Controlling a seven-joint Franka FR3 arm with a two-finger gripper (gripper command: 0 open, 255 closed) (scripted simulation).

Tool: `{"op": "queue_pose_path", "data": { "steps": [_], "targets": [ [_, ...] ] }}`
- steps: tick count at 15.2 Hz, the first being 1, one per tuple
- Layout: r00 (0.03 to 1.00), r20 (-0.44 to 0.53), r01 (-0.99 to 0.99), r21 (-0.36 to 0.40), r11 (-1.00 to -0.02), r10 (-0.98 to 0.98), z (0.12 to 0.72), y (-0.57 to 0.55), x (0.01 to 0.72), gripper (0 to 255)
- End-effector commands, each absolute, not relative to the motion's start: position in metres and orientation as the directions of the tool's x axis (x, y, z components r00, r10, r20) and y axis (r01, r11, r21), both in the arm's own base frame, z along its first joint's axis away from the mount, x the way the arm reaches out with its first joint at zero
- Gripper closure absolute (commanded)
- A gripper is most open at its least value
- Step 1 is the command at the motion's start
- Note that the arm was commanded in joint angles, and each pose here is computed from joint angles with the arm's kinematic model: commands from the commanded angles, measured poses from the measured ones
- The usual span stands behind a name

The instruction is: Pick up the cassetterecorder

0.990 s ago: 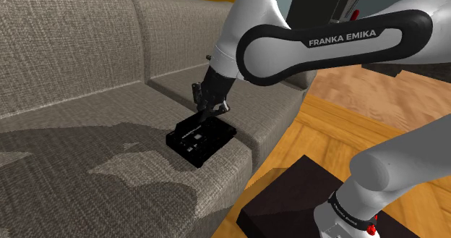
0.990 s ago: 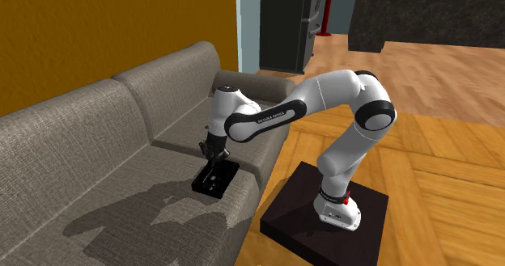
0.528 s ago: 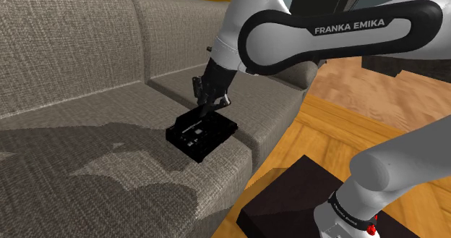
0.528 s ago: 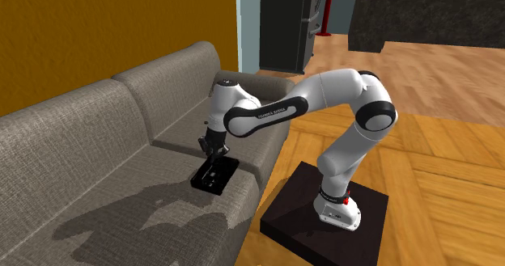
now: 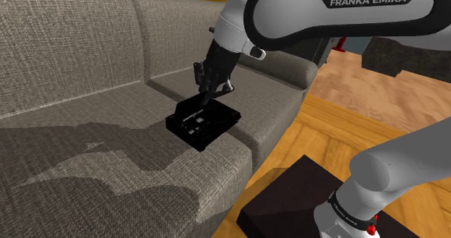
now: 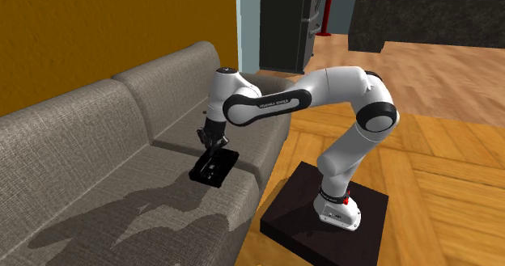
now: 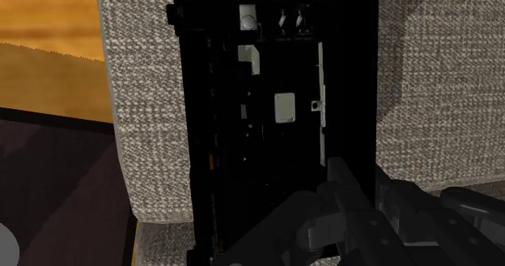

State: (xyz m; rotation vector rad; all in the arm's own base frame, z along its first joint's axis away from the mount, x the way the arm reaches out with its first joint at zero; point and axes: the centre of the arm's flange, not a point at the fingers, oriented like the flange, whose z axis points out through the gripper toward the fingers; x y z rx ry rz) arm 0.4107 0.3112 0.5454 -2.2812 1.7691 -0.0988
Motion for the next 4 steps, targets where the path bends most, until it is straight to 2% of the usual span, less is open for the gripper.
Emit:
{"op": "queue_pose_path", "data": {
  "steps": [1,4],
  "targets": [
    [0.259,-0.100,-0.943,-0.239,-0.230,-0.961,0.5564,0.3110,0.4106,255],
    [0.259,-0.100,-0.943,-0.239,-0.230,-0.961,0.5625,0.3110,0.4106,255]
  ]
}}
